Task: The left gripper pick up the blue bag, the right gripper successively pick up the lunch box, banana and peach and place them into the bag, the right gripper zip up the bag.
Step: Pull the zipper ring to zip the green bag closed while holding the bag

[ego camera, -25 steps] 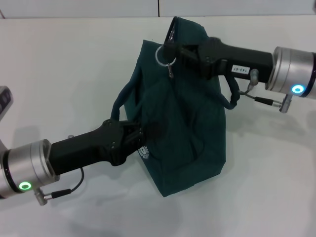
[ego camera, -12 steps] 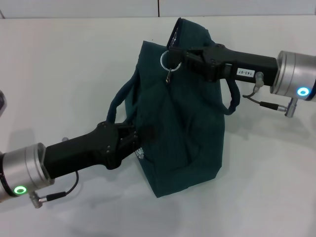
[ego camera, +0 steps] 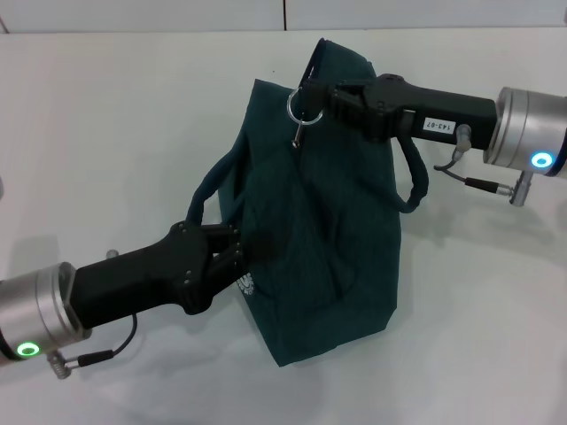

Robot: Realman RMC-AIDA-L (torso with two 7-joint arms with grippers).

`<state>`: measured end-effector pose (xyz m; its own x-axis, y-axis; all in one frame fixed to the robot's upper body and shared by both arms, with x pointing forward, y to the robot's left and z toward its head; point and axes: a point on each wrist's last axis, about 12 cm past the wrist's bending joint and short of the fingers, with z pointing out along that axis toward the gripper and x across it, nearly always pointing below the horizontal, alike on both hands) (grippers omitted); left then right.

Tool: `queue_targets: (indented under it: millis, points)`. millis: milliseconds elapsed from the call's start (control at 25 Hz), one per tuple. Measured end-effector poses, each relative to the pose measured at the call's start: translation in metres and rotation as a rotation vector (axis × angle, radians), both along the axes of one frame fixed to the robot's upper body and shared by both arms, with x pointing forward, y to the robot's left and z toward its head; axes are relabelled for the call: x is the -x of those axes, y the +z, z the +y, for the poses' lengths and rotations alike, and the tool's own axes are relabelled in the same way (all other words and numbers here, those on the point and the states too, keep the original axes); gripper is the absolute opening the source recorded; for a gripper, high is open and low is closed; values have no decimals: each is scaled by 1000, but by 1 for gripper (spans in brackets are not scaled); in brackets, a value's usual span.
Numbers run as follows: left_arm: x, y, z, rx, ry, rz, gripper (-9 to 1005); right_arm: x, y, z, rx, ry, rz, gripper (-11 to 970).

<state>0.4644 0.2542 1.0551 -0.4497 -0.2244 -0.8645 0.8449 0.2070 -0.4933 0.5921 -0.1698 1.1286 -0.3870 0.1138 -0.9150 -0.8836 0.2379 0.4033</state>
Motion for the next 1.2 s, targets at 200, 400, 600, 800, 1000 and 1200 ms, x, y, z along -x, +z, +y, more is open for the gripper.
queue_targets:
  millis: [200, 400, 600, 800, 1000, 1200]
  points:
    - [2, -1, 1, 1, 7, 1, 52, 0, 3, -1, -17, 4, -4, 24]
    - [1, -5, 4, -19, 45, 15, 50, 3, 5, 1, -37, 24, -8, 24]
    - [-2, -9, 12, -34, 134, 30, 49, 6, 7, 3, -62, 53, -10, 24]
    - [-2, -13, 17, -43, 192, 46, 48, 8, 6, 3, -67, 56, -6, 24]
    - [0, -14, 15, -43, 181, 48, 47, 7, 4, 1, -64, 30, -3, 24]
    - [-1, -14, 11, -66, 136, 44, 49, 4, 4, 2, -54, 13, -4, 25]
